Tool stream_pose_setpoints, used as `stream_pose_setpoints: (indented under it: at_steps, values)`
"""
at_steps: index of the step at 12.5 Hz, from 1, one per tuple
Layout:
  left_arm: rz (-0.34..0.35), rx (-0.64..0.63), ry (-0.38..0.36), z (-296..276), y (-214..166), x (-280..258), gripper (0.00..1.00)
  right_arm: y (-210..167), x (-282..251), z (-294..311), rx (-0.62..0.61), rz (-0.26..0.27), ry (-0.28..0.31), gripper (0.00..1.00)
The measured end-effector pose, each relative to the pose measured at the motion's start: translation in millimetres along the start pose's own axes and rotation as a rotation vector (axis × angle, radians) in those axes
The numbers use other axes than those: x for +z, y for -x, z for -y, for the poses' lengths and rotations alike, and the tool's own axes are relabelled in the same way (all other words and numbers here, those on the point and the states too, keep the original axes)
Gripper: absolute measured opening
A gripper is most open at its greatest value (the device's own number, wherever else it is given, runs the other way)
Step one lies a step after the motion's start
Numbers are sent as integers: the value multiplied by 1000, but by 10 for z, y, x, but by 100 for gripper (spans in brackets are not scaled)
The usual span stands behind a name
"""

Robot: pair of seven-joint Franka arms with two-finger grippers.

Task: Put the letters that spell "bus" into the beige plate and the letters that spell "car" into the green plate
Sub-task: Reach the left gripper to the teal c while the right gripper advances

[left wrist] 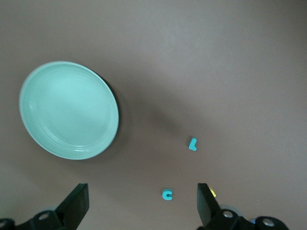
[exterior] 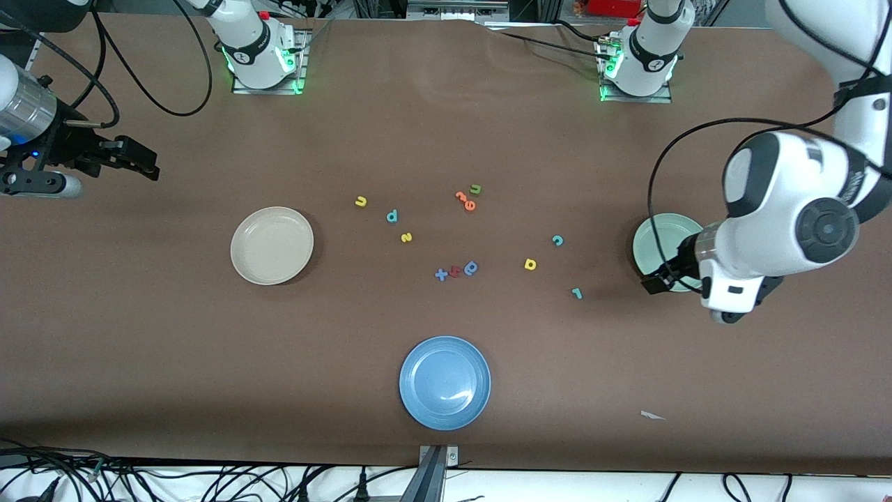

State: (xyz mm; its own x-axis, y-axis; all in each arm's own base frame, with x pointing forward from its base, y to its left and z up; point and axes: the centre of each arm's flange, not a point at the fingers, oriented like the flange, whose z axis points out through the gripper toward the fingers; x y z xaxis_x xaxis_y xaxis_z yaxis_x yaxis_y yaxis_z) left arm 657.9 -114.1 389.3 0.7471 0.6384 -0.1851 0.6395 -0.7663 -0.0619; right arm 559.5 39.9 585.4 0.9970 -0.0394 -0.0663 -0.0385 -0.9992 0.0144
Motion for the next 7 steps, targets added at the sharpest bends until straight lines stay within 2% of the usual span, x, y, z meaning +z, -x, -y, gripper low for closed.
stream_pose_setpoints:
  at_steps: [4, 7]
  values:
    - [29, -20, -20, -134, 312, 694, 97, -46, 36, 103, -18, -14, -1, 100]
    - [24, -18, -5, -143, 610, 1161, 98, -61, 68, 110, -19, -8, 0, 100]
